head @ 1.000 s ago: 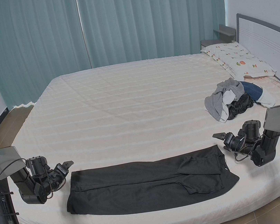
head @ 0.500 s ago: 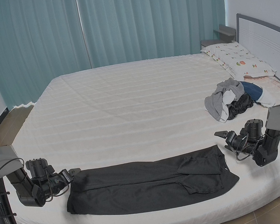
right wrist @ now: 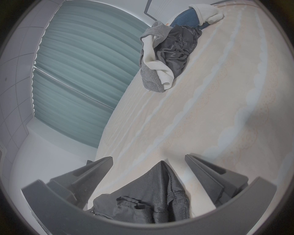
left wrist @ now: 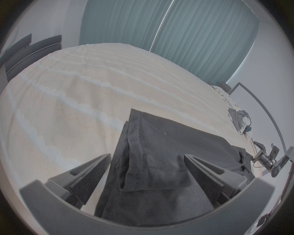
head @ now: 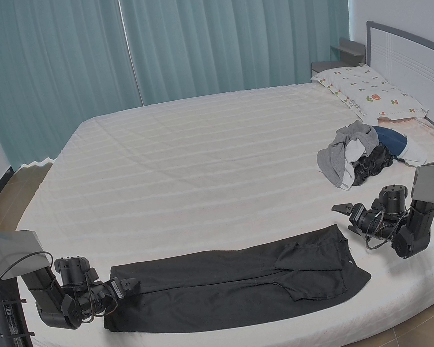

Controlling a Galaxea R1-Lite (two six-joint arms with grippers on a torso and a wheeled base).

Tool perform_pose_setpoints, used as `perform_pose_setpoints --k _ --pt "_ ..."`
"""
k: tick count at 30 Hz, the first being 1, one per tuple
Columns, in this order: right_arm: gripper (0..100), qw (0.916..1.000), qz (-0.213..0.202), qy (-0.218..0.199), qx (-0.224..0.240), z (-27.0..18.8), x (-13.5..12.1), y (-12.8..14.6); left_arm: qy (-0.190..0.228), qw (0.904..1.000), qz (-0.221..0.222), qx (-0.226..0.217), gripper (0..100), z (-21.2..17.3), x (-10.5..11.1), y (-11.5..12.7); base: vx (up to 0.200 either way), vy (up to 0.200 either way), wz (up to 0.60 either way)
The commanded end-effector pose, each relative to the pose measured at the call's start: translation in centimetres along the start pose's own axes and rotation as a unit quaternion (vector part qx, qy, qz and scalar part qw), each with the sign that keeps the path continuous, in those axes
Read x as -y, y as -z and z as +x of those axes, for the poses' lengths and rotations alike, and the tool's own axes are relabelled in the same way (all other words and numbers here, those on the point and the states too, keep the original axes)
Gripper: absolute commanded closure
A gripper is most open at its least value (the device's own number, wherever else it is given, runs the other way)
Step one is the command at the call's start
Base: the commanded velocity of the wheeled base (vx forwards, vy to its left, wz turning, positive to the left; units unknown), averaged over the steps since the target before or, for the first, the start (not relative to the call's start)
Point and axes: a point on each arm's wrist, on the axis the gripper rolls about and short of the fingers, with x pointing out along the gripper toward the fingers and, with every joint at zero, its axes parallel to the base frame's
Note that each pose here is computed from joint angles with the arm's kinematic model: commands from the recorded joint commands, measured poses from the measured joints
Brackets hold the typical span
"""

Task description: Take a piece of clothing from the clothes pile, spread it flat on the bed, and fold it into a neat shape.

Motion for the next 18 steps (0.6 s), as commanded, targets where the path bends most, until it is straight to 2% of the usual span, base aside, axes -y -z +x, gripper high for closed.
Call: perform_pose_setpoints --k 1,2,12,18 --pt "0 1.0000 0.000 0.000 0.000 0.0 0.0 0.0 -0.001 1.0000 0.000 -0.004 0 0.0 -0.1 0.2 0.000 0.000 0.00" --pt "0 1.0000 0.000 -0.001 0.000 0.0 -0.1 0.0 -0.002 1.0000 0.000 -0.005 100 0.0 -0.1 0.3 0.000 0.000 0.00" --pt "0 1.0000 0.000 -0.001 0.000 0.0 -0.1 0.0 0.001 1.0000 0.002 -0.001 100 -1.2 0.2 0.2 0.000 0.000 0.00" --pt "0 1.0000 0.000 0.000 -0.001 0.0 0.0 0.1 0.009 0.9998 0.002 0.019 100 -2.0 0.5 -0.9 0.000 0.000 0.00"
